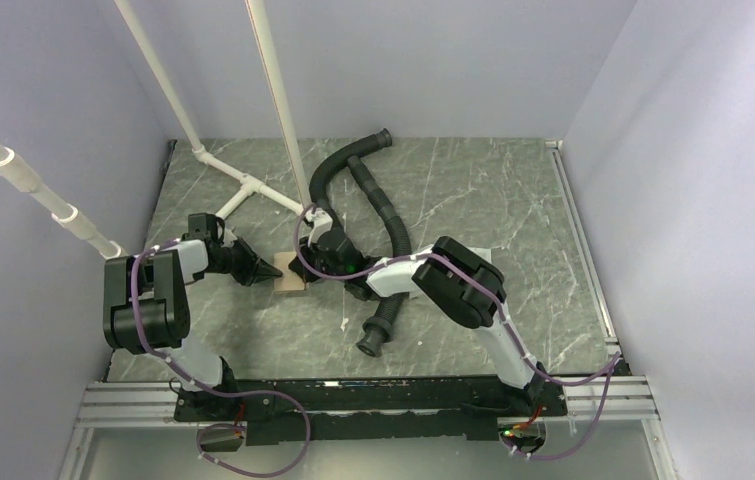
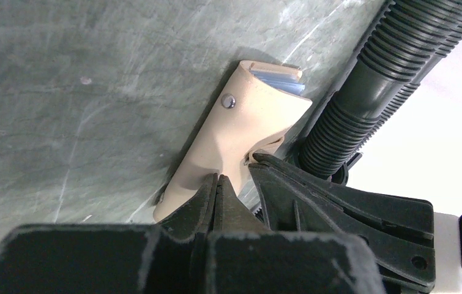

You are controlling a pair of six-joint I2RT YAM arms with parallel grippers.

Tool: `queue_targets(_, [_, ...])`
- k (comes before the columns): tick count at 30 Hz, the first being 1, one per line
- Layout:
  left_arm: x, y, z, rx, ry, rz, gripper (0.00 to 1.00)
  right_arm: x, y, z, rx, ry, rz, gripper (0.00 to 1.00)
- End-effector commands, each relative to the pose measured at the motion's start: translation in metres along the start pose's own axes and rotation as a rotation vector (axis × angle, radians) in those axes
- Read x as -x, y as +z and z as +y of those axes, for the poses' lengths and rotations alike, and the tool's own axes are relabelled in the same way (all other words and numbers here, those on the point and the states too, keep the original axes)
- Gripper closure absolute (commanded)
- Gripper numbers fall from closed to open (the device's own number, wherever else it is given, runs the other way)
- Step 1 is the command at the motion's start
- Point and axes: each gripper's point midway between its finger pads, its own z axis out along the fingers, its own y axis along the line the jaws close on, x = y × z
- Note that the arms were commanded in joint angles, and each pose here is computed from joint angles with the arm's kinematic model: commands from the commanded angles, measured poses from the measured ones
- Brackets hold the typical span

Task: Put the credit cards into the card holder
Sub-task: Close the card holder at the center of the board.

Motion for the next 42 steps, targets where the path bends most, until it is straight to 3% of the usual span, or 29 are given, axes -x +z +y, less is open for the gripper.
queue_targets(1, [0.008,-0.007,-0.011,-0.019,0.065,-0.016,1.0,-0.161,-0.052,-0.085,-0.299,-0.019,0.503,1.0])
queue_targets(14, [0.015,-0.014,-0.016,-0.088,0.076,-0.01,1.0,-0.17,-0.062,-0.106,-0.406,-0.085,0.459,1.0])
queue_targets(25, [0.024,-0.03,-0.02,-0.046,0.136,-0.094,1.0,-0.168,-0.07,-0.112,-0.519,-0.14,0.386,1.0])
queue_targets(42, [0.033,-0.062,-0.038,-0.004,0.235,-0.198,1.0,-0.256,-0.103,-0.153,-0.685,-0.199,0.403,1.0])
